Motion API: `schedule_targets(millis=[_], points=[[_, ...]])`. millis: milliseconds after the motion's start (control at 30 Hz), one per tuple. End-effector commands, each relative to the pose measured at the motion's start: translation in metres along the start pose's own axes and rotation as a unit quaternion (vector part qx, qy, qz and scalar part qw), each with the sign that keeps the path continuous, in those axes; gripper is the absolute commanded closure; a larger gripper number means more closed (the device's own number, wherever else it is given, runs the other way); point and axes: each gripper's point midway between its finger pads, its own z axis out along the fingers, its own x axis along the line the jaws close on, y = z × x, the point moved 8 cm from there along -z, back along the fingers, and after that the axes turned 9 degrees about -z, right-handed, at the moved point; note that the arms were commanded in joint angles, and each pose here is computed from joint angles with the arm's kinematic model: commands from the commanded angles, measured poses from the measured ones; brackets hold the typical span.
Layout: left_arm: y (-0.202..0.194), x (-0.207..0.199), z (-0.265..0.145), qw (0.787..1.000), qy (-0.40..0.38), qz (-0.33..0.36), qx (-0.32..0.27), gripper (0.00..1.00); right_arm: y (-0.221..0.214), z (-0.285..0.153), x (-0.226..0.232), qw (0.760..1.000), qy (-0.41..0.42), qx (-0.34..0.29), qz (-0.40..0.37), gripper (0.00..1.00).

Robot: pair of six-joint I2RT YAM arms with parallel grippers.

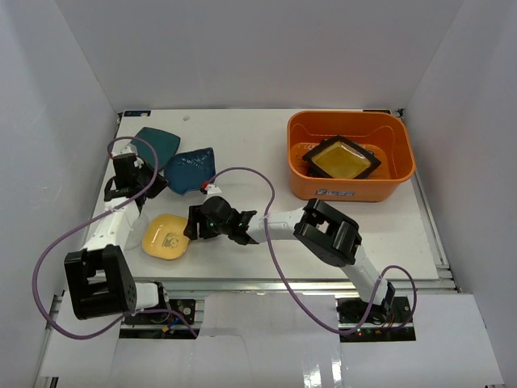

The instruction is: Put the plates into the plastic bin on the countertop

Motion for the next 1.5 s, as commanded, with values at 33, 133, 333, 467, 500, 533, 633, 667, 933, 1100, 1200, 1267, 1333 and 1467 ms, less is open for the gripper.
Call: schedule_targets(millis=[33, 133, 333, 467, 500, 533, 633, 667, 933, 1100, 1200, 1267, 1333, 1467], points=[[0.023, -0.043, -0.029, 0.991, -0.121, 0.009, -0.063, 1.0, -0.005, 0.014, -0.001, 1.0, -0.016, 0.003, 0.026, 0.45], [0.023, -0.048, -0.034, 0.988, -0.139, 0.007, -0.063, 1.0, -0.003, 0.016, -0.003, 0.999, -0.019, -0.002, 0.03, 0.7], [0.028, -0.064, -0.056, 0.979, -0.188, 0.014, -0.076, 1.0, 0.003, -0.019, -0.012, 0.998, -0.048, -0.036, 0.026, 0.92], [0.045, -0.095, -0.089, 0.963, -0.25, 0.002, -0.1, 1.0, 0.045, -0.079, -0.018, 0.99, -0.085, -0.115, -0.023, 0.92], [0.055, -0.111, -0.105, 0.954, -0.277, 0.008, -0.112, 1.0, 0.054, -0.091, -0.025, 0.986, -0.102, -0.132, -0.027, 0.92], [0.058, -0.12, -0.116, 0.949, -0.297, 0.012, -0.11, 1.0, 0.059, -0.104, -0.045, 0.982, -0.127, -0.136, -0.026, 0.92], [0.072, -0.146, -0.149, 0.931, -0.343, 0.019, -0.125, 1.0, 0.094, -0.158, -0.072, 0.97, -0.154, -0.187, -0.02, 0.92], [0.072, -0.153, -0.16, 0.924, -0.361, 0.02, -0.122, 1.0, 0.112, -0.187, -0.071, 0.963, -0.152, -0.222, -0.023, 0.92], [0.062, -0.172, -0.185, 0.903, -0.421, 0.019, -0.078, 1.0, 0.168, -0.327, -0.178, 0.889, -0.324, -0.322, 0.002, 0.92], [0.032, -0.209, -0.181, 0.887, -0.458, 0.043, -0.038, 1.0, 0.175, -0.367, -0.253, 0.854, -0.425, -0.299, 0.022, 0.92], [0.009, -0.235, -0.167, 0.881, -0.469, 0.065, 0.001, 1.0, 0.171, -0.383, -0.303, 0.842, -0.465, -0.27, 0.049, 0.92], [0.0, -0.244, -0.158, 0.881, -0.468, 0.072, 0.013, 1.0, 0.167, -0.381, -0.323, 0.845, -0.467, -0.252, 0.065, 0.92], [-0.012, -0.258, -0.146, 0.882, -0.464, 0.08, 0.026, 1.0, 0.164, -0.38, -0.333, 0.855, -0.457, -0.234, 0.079, 0.92], [-0.044, -0.283, -0.126, 0.879, -0.463, 0.102, 0.057, 1.0, 0.154, -0.371, -0.355, 0.858, -0.457, -0.208, 0.111, 0.78]])
